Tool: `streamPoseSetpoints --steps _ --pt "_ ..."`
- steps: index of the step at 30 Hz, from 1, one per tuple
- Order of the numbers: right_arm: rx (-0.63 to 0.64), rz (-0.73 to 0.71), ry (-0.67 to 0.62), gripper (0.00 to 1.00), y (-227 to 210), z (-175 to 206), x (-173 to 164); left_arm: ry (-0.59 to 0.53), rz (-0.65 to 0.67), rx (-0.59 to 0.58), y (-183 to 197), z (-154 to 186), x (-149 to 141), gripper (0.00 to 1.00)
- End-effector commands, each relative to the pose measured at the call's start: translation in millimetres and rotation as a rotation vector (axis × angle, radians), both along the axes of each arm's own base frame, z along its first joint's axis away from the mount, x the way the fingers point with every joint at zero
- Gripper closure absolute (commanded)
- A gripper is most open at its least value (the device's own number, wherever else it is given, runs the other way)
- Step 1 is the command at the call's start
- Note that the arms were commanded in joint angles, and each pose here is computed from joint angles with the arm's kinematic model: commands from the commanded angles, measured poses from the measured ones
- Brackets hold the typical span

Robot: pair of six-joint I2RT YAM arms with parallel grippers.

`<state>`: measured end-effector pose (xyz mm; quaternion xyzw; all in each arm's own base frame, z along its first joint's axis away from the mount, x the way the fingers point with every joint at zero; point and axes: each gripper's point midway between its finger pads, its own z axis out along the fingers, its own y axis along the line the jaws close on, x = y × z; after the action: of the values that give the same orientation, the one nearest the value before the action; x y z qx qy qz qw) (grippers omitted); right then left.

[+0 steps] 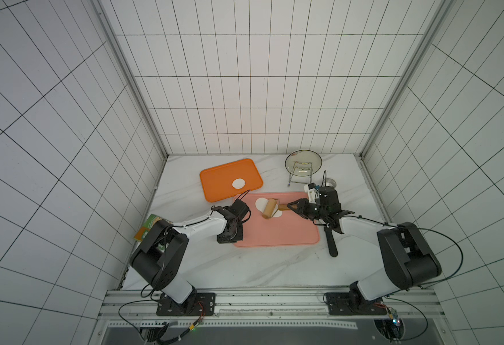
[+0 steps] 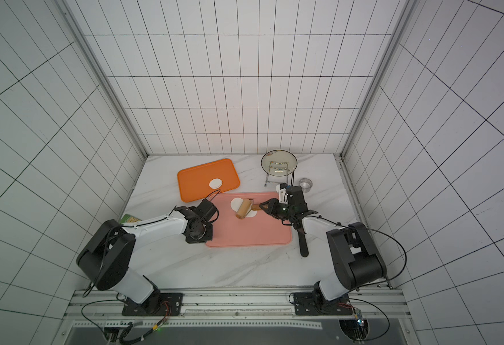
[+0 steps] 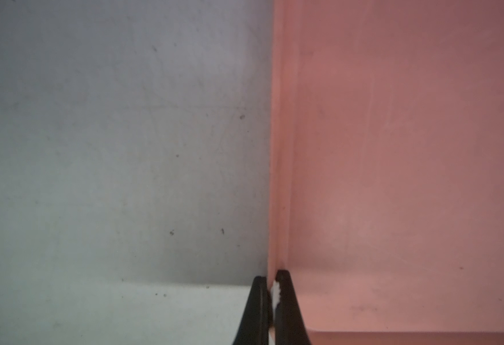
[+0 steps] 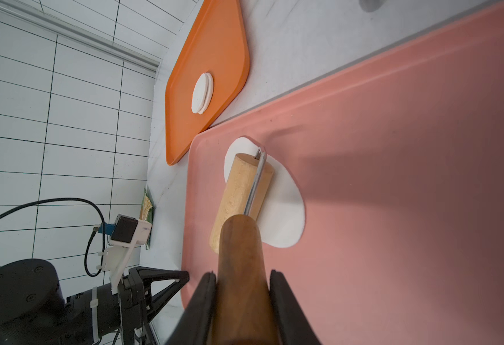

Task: Roll out the dumpling wrappers from the dough
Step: Flatten out the dough on the work surface.

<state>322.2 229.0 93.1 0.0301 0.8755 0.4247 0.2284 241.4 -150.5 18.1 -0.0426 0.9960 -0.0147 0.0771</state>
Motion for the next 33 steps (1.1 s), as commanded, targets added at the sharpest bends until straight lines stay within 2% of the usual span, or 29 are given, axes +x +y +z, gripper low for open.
streamPoseSetpoints --steps 1,11,24,33 --pt "-0.421 -0.175 0.365 1.00 -95 -110 -68 0.038 0.035 0.081 22 -27 -6 1.00" --pt "-0.432 -0.220 0.360 1.00 -120 -96 -75 0.040 0.033 0.084 23 -29 -8 1.00" --pt "-0.350 -0.185 0.335 1.00 -76 -92 -45 0.029 -0.036 0.087 5 -30 -11 1.00" --pt "-0.417 -0.153 0.345 1.00 -69 -112 -43 0.021 -0.044 0.076 2 -27 -10 1.00"
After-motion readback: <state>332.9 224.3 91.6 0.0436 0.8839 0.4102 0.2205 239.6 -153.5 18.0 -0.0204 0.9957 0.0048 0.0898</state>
